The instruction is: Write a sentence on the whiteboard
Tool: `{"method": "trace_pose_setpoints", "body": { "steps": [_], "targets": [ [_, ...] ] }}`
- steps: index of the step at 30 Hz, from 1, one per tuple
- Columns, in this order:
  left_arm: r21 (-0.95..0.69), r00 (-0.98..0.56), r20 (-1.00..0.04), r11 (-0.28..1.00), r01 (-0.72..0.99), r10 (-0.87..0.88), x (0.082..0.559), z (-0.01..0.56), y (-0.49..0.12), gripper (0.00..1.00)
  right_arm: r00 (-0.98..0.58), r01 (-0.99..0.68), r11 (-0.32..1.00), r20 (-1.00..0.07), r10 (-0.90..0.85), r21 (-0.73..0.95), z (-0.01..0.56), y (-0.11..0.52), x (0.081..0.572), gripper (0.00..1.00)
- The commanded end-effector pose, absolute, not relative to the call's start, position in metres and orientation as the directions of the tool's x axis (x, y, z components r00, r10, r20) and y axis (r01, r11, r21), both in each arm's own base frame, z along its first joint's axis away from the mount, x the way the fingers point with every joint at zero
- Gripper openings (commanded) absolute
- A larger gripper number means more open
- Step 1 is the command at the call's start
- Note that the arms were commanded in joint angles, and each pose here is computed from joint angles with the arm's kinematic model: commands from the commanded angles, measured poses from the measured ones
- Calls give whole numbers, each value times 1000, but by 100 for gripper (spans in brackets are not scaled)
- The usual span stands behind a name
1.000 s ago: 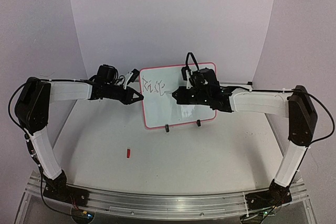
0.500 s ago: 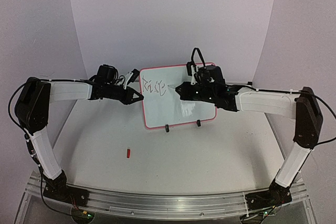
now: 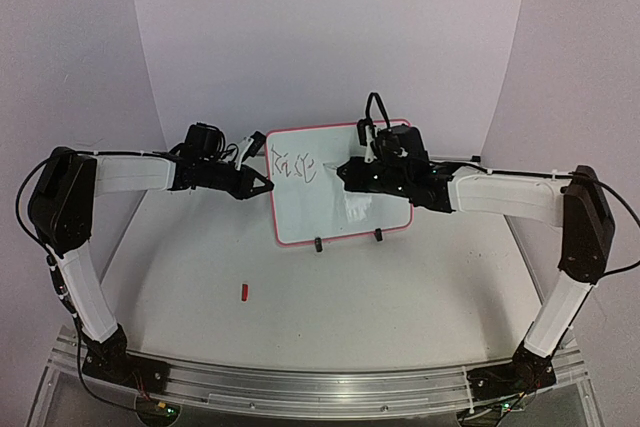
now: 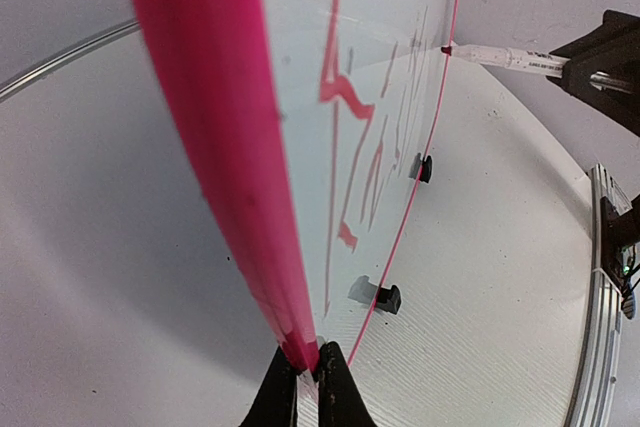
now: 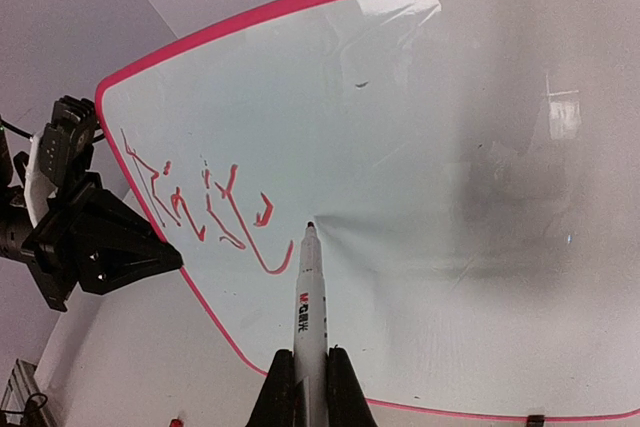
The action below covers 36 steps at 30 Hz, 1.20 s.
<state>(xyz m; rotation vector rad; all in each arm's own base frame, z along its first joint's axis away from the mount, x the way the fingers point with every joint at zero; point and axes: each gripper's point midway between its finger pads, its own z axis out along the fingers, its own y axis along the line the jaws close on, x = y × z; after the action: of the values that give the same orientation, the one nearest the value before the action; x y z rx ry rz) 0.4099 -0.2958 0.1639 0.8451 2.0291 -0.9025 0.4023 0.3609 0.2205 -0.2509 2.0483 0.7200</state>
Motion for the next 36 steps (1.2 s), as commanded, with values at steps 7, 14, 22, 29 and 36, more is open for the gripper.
{"method": "trace_pose_setpoints", "body": {
  "steps": [7,14,22,29,36],
  "targets": [
    [-226,-459,-837,576,786,298,418,169,-288,0,-575,-398,835,-812,97,381,208,357,408,0],
    [-224,-457,-838,576,786,299,416,169,-288,0,-596,-396,832,-798,90,389,200,357,405,0],
    [-221,-454,-840,576,787,297,416,172,-287,0,-608,-418,812,-789,82,407,202,361,399,0],
    [-219,-450,-843,575,788,295,415,174,-287,0,-573,-520,721,-813,104,458,242,370,379,0],
    [-218,-449,-843,575,788,296,415,174,-287,0,-513,-507,744,-846,146,436,264,365,389,0]
  ]
}}
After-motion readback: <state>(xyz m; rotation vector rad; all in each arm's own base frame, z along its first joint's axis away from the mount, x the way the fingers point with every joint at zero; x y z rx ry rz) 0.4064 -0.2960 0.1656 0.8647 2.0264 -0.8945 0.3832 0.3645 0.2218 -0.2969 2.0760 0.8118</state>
